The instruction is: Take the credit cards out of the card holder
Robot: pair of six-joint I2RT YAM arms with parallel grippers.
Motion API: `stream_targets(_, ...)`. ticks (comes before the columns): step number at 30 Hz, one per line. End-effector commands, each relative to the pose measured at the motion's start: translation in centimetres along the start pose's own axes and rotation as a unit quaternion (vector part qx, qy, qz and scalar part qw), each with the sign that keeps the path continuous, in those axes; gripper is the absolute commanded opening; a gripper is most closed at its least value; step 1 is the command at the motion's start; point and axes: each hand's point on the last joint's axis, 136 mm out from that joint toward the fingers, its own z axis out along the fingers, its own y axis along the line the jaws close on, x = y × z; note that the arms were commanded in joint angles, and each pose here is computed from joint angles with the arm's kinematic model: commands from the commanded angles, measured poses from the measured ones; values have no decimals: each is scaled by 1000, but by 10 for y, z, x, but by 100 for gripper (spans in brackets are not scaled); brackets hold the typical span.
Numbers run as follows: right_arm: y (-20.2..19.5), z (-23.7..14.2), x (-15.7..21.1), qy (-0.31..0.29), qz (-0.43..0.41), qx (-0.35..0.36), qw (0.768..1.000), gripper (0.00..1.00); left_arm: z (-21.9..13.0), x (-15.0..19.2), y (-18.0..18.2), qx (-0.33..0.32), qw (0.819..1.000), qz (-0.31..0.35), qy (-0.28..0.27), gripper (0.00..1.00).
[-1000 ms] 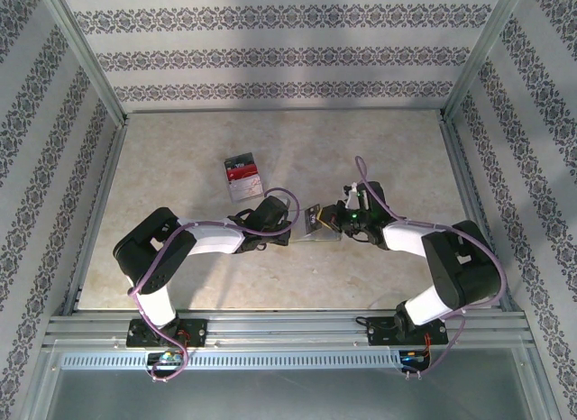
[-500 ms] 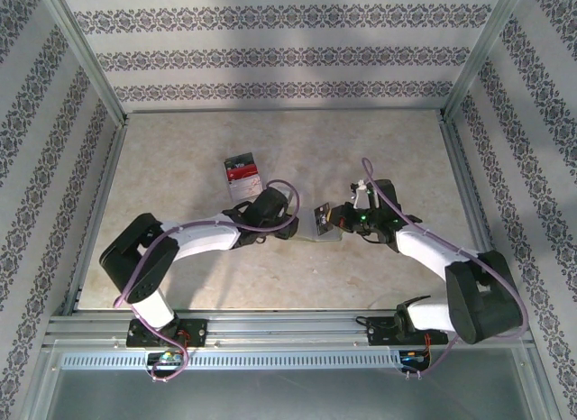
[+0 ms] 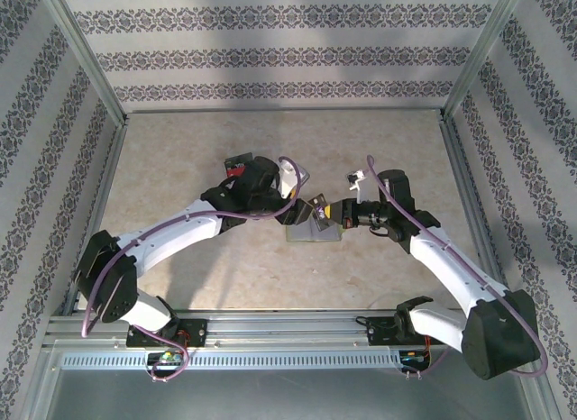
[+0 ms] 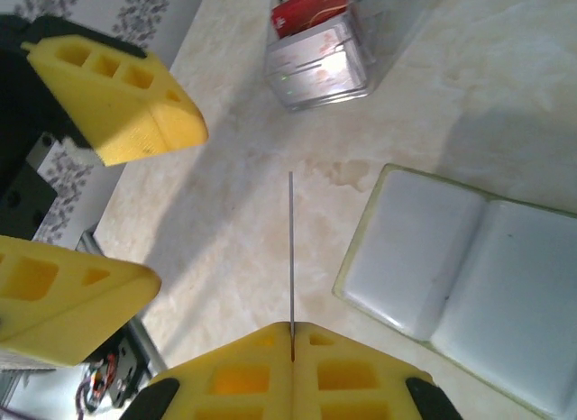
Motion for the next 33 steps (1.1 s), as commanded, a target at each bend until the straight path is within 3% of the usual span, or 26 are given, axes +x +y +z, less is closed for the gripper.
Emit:
stream_targets(1,30,-6,0,10,-51,-55,997,5,-17,2,-17,71,997,37,6,66)
stream_targets(13,62,-11,-3,13,-93,-123,988,6,-39,-6,-31,227,973,-9,-35,63)
stream_targets(17,71,-11,-4,14,-103,-141,984,6,-38,-6,-30,251,967,-27,-31,55)
stream_targets(25,89,-13,-5,15,-126,-178,976,7,-32,-2,-31,263,964,-41,-14,50)
stream_targets(28,91,-14,-4,15,-132,-182,974,7,-32,-3,-33,275,960,-46,-14,42)
stream_targets(33,89,-13,-2,14,-137,-181,974,8,-36,-10,-40,302,951,-56,-29,18)
